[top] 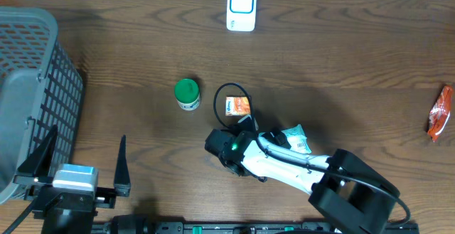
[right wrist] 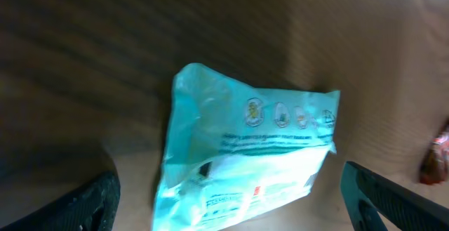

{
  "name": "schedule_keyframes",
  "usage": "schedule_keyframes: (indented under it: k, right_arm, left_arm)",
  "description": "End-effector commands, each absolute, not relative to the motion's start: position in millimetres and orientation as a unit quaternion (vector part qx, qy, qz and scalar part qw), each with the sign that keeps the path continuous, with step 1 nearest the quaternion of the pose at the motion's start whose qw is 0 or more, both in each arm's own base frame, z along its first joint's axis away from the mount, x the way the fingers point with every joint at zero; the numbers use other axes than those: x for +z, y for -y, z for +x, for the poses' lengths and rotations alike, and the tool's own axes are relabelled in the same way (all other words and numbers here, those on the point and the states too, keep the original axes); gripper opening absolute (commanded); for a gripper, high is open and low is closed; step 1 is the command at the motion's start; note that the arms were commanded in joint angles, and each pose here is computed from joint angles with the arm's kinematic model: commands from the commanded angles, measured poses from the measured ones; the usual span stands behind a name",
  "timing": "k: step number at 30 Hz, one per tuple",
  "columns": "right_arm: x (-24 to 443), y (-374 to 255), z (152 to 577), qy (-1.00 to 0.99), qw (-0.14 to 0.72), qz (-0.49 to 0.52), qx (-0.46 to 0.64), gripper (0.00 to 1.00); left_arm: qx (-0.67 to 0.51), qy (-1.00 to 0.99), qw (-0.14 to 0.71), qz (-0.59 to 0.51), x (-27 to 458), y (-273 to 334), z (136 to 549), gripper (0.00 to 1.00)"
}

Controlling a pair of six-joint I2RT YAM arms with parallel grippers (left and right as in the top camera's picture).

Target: Scan the item barcode

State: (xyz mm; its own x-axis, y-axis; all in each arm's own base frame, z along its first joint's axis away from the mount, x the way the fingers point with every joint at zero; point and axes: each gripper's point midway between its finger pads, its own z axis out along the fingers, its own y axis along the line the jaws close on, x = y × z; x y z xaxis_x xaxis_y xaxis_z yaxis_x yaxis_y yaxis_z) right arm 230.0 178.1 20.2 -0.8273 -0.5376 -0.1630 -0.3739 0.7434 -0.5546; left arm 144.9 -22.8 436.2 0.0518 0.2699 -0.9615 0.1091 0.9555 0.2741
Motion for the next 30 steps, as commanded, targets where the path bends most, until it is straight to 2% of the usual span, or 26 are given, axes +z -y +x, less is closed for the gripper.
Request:
schedule_keyframes:
  k: [1,8,12,13,15,16,18,24,28,30]
  right_arm:
    - [7,-166,229,-0.914,0.148,-0.239,-0.292,0.97]
    - [5,-153,235,-0.918,0.135,-0.223,-0.299,0.89]
    - [2,-143,238,-0.926,0.115,-0.209,-0.293,0.73]
    - [0,-142,238,-0.929,0.107,-0.209,-0.288,0.65]
    - [-4,-135,239,-0.934,0.096,-0.196,-0.282,0.28]
    - [-5,-133,240,-0.935,0.095,-0.193,-0.282,0.14]
    - [-5,-134,241,-0.936,0.098,-0.191,-0.28,0.01]
    - [5,-143,245,-0.94,0.104,-0.188,-0.265,0.01]
    - [35,-173,258,-0.957,0.128,-0.169,-0.199,0.01]
    - [59,-190,272,-0.971,0.155,-0.117,-0.14,0.01]
  left_arm:
    - [0.054,-0.681,0.716,0.145,438,26,142,0.93]
    - [0.054,-0.68,0.716,0.145,438,26,142,0.92]
    - [0.055,-0.676,0.72,0.145,439,26,138,0.92]
    - [0.056,-0.675,0.721,0.145,440,26,137,0.92]
    - [0.057,-0.671,0.725,0.145,441,27,132,0.92]
    - [0.057,-0.671,0.725,0.145,440,27,131,0.92]
    - [0.057,-0.672,0.724,0.145,439,27,131,0.93]
    - [0.057,-0.672,0.724,0.145,439,27,131,0.92]
    - [0.056,-0.673,0.723,0.145,438,27,131,0.92]
    - [0.056,-0.673,0.723,0.145,438,27,131,0.93]
